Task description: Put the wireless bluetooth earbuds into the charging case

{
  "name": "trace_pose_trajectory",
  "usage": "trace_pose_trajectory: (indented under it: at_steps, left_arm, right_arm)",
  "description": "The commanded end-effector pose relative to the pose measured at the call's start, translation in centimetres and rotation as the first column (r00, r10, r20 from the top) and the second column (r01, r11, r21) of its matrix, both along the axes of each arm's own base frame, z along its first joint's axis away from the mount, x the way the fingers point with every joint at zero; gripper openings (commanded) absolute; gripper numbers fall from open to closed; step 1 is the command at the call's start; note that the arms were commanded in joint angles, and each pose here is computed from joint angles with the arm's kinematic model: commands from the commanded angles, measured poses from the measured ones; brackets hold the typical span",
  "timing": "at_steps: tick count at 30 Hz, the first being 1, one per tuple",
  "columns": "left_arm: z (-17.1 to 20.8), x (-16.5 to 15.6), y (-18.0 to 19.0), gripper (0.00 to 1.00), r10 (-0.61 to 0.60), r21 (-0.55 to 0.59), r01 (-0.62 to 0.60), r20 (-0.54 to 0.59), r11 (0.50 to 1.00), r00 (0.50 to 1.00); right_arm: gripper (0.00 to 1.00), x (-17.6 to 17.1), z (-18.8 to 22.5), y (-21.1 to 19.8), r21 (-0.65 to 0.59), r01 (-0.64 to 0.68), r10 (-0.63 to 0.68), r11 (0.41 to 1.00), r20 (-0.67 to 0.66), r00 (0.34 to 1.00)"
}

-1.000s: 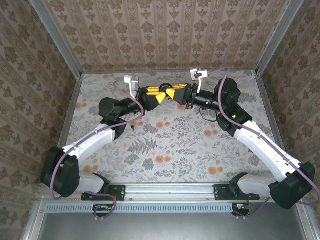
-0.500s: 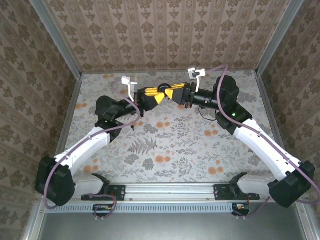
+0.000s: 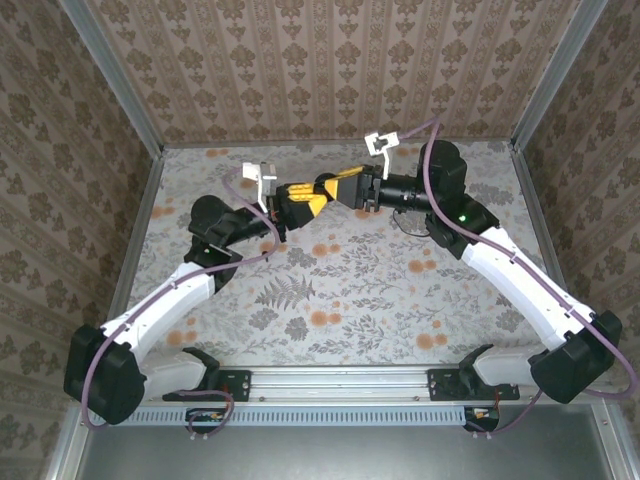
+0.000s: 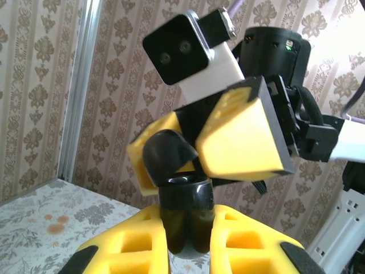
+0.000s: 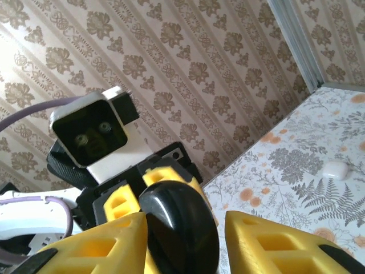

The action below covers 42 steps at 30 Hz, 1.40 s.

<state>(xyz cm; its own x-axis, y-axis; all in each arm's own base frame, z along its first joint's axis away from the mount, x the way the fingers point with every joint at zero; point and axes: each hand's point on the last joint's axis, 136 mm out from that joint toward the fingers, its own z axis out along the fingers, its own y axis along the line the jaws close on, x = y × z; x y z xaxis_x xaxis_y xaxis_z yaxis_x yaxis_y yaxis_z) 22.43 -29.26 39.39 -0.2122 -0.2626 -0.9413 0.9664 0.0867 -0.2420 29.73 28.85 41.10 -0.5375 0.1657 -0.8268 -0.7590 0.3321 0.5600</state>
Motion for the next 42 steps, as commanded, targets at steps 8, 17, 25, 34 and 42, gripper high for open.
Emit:
trace_pose_trajectory:
  at_steps: [8,17,25,34,42]
  left_arm:
    - [0.7,-2.4,0.6,0.0,-0.045,0.014,0.044,0.101,0.999,0.994]
    - [-1.2,-0.1,2.3,0.0,0.113,0.081,-0.117,0.049,0.99,0.992]
    - [-4.3,1.9,5.3,0.0,0.344,0.254,-0.351,0.071,0.902,0.936]
    - [-6.3,1.0,9.3,0.0,0.479,0.386,-0.515,0.194,0.765,0.856]
    - [-5.0,-3.7,9.9,0.0,0.381,0.288,-0.482,0.342,0.828,0.859]
  right_arm:
    - [0.47,2.1,-0.8,-0.9,-0.022,0.079,-0.08,0.997,-0.073,0.994]
    - [0.5,0.2,0.9,-1.1,0.0,0.022,-0.022,1.0,-0.061,0.998]
    - [0.52,1.0,-1.9,-1.4,-0.067,0.065,-0.074,0.996,-0.153,0.985]
    - [0.48,6.0,-12.5,0.0,-0.282,0.111,-0.235,0.953,-0.455,0.859]
    - [0.45,8.8,-22.4,5.1,-0.471,0.009,-0.302,0.882,-0.552,0.778]
